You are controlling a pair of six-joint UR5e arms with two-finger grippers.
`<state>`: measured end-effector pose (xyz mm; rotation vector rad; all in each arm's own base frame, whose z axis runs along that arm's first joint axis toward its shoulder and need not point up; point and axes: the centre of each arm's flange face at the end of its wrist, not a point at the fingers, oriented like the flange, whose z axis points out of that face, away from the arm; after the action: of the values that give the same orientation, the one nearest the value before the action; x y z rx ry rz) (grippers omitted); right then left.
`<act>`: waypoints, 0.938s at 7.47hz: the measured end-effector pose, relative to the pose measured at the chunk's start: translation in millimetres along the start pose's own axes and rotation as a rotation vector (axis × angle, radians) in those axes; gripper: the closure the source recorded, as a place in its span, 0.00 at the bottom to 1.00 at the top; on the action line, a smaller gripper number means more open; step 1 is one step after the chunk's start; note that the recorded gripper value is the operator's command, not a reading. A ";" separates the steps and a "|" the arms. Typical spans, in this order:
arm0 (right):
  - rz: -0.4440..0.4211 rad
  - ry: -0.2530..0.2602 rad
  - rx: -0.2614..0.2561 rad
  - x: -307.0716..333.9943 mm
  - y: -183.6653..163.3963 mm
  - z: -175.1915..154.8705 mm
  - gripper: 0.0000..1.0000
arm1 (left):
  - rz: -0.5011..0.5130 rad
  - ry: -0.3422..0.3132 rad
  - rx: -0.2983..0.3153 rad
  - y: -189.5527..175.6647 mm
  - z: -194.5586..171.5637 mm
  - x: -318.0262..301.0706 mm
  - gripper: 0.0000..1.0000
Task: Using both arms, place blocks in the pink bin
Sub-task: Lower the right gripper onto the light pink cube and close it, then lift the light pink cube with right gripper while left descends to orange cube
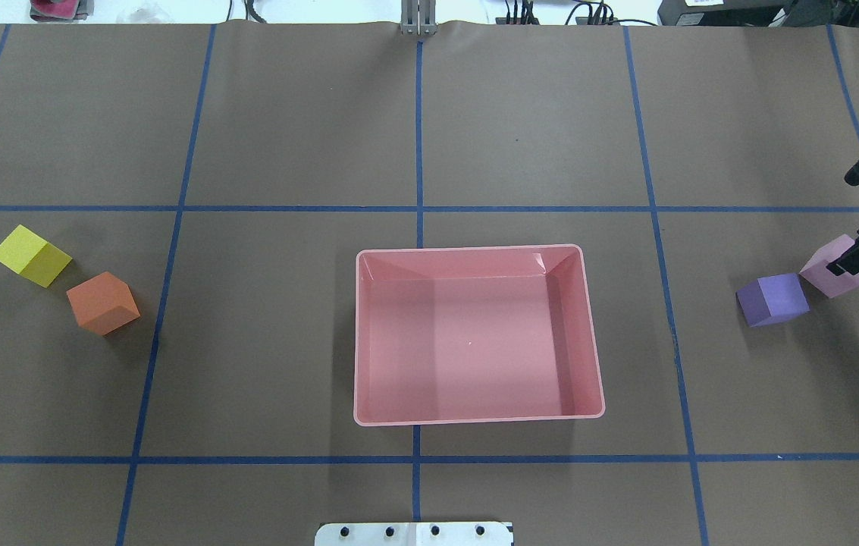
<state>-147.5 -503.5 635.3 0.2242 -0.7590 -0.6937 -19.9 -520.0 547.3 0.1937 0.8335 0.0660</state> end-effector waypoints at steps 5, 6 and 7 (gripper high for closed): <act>0.018 -0.015 -0.020 0.5 -1.1 12.4 1.00 | 0.002 0.000 0.002 -0.2 -0.9 1.0 0.00; 0.019 -0.020 -0.018 -0.5 -1.6 11.8 1.00 | 0.002 0.000 0.002 -0.1 -0.8 1.0 0.00; 0.022 -0.032 -0.005 -0.8 -2.6 6.5 1.00 | 0.002 0.000 0.002 -0.2 -0.9 1.0 0.00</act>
<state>-153.8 -504.6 638.4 0.2001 -0.7887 -0.6800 -19.9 -519.9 546.0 0.1961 0.8337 0.0668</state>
